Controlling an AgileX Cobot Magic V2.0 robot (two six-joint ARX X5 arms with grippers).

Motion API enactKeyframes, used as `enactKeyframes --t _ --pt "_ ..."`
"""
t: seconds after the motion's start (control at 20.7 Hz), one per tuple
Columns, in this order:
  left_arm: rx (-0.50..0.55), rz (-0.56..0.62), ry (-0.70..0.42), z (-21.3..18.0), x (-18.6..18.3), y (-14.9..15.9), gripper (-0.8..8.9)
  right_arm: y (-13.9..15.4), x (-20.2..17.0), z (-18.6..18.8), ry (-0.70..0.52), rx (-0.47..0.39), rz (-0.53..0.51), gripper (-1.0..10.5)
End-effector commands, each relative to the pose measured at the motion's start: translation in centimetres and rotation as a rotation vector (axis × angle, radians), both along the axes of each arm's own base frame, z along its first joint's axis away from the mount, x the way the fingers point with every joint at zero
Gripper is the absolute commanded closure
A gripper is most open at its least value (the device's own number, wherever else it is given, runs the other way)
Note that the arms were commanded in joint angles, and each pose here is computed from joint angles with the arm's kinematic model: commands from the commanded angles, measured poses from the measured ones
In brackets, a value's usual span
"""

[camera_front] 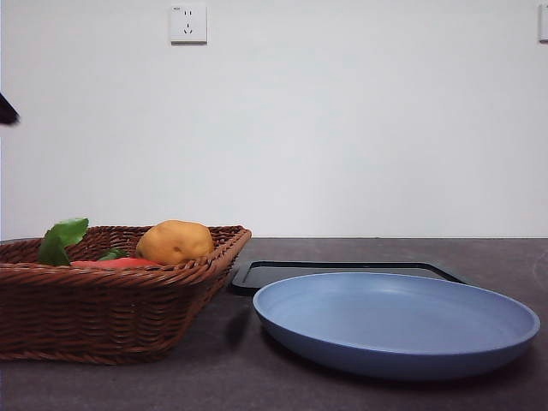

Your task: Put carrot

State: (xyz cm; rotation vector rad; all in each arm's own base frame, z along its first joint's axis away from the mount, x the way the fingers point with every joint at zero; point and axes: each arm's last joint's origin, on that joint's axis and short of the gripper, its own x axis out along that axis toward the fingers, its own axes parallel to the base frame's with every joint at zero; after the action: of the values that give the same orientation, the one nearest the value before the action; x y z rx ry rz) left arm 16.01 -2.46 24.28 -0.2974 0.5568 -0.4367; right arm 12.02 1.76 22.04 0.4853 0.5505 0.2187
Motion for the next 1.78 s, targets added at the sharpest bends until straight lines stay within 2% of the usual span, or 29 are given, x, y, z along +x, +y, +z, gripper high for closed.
enactKeyframes --t 0.05,0.19,0.29,0.43,0.48,0.58,0.63,0.96,1.2,1.4,1.45,1.49,1.54,1.78 --pt "0.014 -0.103 0.062 0.0 1.4 -0.5 8.07 0.2 1.0 0.3 0.068 -0.035 0.078 9.4" --pt "0.026 -0.263 0.216 -0.6 2.8 -1.6 8.07 0.6 2.5 -0.6 0.249 -0.020 0.170 9.4" --pt "0.027 -0.319 0.291 -1.0 3.4 -2.2 8.05 0.9 3.6 -1.8 0.347 0.005 0.228 9.4" --pt "0.018 -0.358 0.290 -1.2 3.7 -2.8 7.84 1.0 4.8 -3.3 0.438 0.017 0.245 8.4" --pt "0.019 -0.361 0.277 -1.1 3.8 -2.9 7.21 1.1 5.2 -3.7 0.452 0.017 0.245 7.8" --pt "0.015 -0.357 0.252 -0.9 4.0 -3.1 5.70 1.2 5.9 -4.2 0.453 0.017 0.247 7.0" --pt "0.013 -0.358 0.240 -0.8 4.1 -3.2 5.55 1.2 6.3 -4.5 0.450 0.016 0.249 7.0" --pt "0.014 -0.363 0.196 -0.6 4.3 -3.3 5.55 2.9 8.2 -7.0 0.503 0.007 0.305 7.0" --pt "0.025 -0.350 0.175 -0.5 4.5 -3.3 5.55 3.2 8.6 -7.8 0.530 -0.007 0.279 9.3" --pt "0.046 -0.310 0.141 -0.2 4.8 -3.3 5.41 3.2 8.5 -7.7 0.541 0.007 0.258 9.4" --pt "0.055 -0.272 0.148 -0.3 4.8 -3.3 4.87 3.2 8.5 -7.5 0.531 0.008 0.258 9.4" --pt "0.072 -0.248 0.151 -0.3 4.8 -3.6 4.11 3.1 8.4 -7.2 0.518 0.008 0.258 9.4" --pt "0.086 -0.252 0.149 -0.3 4.8 -3.9 3.98 3.1 8.2 -6.8 0.507 0.009 0.258 9.4" --pt "0.243 -0.216 0.153 -0.8 5.0 -6.7 3.98 2.7 6.3 -4.4 0.451 -0.005 0.244 9.4"
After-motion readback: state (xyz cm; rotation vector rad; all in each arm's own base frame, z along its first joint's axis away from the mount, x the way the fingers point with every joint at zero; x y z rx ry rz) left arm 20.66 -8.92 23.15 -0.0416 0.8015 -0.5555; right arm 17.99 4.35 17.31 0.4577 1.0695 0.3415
